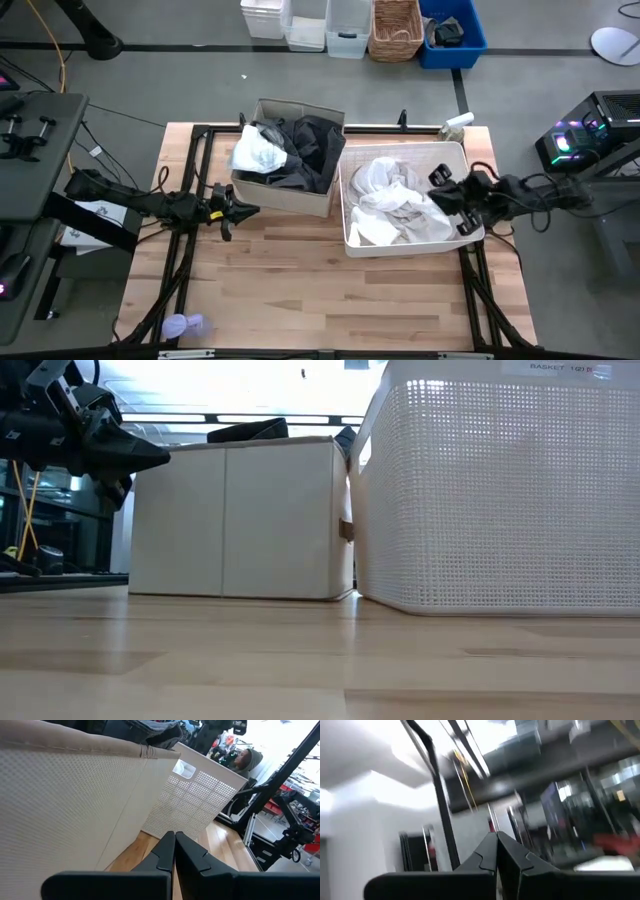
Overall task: Sort clothes
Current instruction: Return to Home Position
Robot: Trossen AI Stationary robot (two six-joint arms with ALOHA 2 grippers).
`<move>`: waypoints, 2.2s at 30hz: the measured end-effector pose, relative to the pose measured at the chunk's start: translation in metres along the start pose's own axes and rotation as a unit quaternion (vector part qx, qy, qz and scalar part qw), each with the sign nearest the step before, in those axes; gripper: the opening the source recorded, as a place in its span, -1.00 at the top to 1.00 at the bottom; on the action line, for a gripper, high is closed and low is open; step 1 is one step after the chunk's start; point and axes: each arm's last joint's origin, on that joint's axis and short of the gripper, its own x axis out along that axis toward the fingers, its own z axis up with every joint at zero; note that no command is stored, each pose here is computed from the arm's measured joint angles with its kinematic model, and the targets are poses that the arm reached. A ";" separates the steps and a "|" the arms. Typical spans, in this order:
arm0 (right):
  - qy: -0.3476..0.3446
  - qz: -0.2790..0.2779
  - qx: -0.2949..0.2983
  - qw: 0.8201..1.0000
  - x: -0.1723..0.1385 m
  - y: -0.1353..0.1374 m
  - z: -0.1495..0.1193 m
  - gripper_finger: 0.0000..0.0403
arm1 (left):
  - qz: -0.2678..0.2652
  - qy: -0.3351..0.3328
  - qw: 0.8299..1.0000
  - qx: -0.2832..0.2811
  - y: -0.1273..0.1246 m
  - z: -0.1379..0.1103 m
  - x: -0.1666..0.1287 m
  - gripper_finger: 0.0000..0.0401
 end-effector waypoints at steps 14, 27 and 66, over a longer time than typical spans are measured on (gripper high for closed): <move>-0.056 0.014 -0.094 0.994 -0.035 -0.008 -0.025 1.00 | 0.001 -0.001 1.000 0.000 0.000 0.000 0.000 1.00; 0.150 -0.039 -0.073 0.985 -0.038 -0.019 -0.062 1.00 | 0.001 -0.001 1.000 0.000 0.000 0.000 0.000 1.00; 0.145 -0.053 0.028 0.988 -0.038 -0.019 -0.062 1.00 | 0.000 0.000 1.000 0.000 0.000 0.000 0.000 1.00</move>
